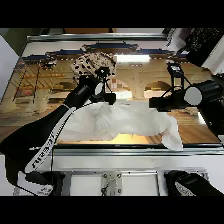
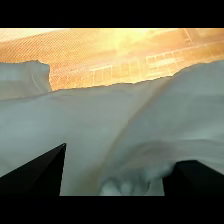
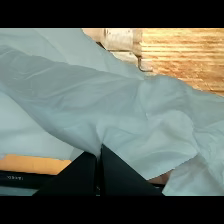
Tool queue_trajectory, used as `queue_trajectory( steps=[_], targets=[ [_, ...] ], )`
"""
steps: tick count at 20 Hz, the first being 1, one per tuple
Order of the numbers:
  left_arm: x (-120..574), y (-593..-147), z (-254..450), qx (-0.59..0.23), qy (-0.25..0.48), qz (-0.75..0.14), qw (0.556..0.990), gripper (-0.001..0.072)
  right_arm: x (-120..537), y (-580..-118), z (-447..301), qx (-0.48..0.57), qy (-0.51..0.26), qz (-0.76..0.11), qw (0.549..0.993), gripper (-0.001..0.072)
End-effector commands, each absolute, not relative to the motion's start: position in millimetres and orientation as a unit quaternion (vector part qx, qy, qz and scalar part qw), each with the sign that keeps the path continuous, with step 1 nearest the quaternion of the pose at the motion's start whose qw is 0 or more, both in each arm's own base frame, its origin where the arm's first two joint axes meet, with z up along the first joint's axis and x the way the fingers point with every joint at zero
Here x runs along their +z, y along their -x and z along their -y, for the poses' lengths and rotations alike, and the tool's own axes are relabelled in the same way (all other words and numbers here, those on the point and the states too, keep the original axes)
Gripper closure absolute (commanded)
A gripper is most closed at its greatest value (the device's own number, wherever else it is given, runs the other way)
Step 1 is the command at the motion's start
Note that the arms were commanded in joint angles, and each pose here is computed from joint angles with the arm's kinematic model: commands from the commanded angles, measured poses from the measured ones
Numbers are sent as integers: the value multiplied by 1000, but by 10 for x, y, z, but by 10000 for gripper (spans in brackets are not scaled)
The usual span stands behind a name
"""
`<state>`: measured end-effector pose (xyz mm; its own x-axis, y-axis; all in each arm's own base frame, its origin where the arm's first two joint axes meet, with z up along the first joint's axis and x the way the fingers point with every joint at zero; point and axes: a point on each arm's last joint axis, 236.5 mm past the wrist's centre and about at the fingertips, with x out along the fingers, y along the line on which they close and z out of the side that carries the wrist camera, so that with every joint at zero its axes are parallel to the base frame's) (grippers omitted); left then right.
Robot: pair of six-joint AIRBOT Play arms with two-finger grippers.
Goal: Fold the clothes and pants, and hang the long-sleeved shirts on hangers.
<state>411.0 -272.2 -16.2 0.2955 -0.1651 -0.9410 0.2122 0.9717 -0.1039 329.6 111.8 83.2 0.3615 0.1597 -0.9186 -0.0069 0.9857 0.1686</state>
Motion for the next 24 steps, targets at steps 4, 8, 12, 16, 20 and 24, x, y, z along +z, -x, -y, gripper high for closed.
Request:
queue_trajectory(
  steps=[4, 8, 12, 16, 20, 24],
  targets=[
    [56, -3965, 2631, -127, -41, -587, 798, 697, 857, -3311, -1059, 58, -36, -558, 827, 701],
    [1135, -3723, 2747, -215, -32, -531, 819, 697, 1537, -3508, -873, 49, 12, -499, 865, 702],
    [1970, -3007, 2924, -333, 2, -513, 791, 697, 2013, -3214, -789, 46, 14, -511, 858, 702],
    [1749, -2344, 2813, -338, -8, -556, 760, 697, 1741, -2599, -801, 37, 16, -588, 808, 702],
    [1084, -1847, 2765, -331, -32, -613, 716, 697, 1391, -2217, -978, 36, 6, -615, 788, 702],
    [688, -2105, 2781, -299, -9, -624, 722, 697, 1345, -2467, -1121, 44, -11, -588, 808, 701]
  ],
)
